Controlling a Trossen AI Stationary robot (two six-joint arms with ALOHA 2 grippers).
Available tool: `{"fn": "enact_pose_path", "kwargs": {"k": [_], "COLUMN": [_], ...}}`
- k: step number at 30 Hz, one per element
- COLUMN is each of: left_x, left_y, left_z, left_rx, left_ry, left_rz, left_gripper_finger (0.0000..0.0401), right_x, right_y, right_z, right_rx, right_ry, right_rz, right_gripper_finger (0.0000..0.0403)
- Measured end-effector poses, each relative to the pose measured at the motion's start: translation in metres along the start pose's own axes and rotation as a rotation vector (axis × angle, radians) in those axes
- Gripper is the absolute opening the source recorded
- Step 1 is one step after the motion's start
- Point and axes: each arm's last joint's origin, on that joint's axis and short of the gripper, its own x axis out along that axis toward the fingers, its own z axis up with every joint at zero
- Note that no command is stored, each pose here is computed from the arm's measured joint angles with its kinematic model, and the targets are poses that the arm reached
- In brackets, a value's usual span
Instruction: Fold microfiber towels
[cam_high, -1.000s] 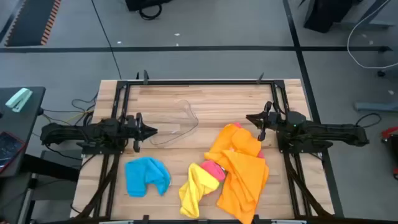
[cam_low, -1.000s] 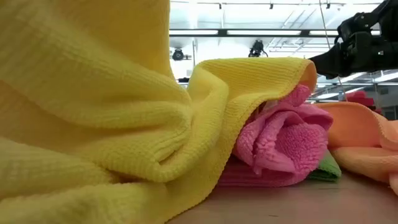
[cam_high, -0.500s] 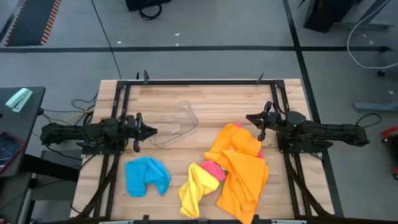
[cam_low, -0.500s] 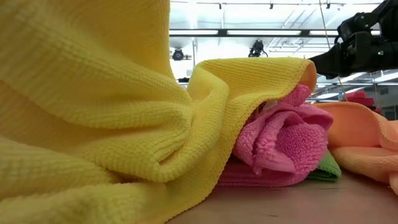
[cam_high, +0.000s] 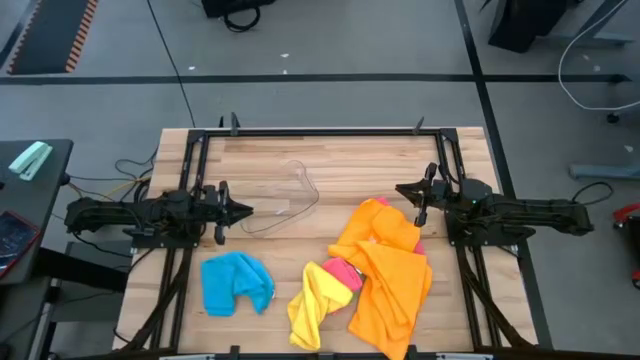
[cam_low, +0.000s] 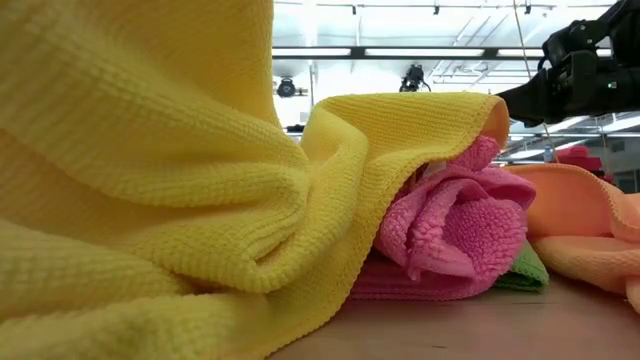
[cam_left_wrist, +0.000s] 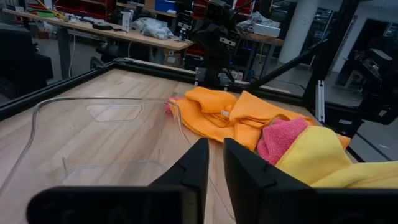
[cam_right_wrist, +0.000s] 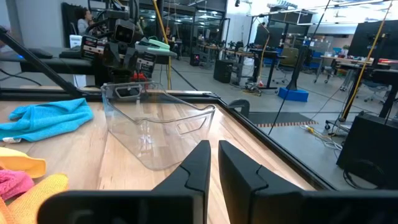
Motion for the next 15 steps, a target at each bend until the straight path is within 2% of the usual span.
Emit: {"fn": "enact_pose_path", "kwargs": {"k": [15], "left_x": [0.0000], "left_y": [0.0000], "left_z": [0.0000], "left_rx": [0.000], "left_ry": [0.000], "left_rz": [0.000], "left_gripper_finger": [0.0057], "right_x": [0.0000], "right_y": [0.0000], "right_z": [0.0000], "right_rx": [0.000], "right_ry": [0.000], "right_rz": [-0.001], "right_gripper_finger": [0.0042]}}
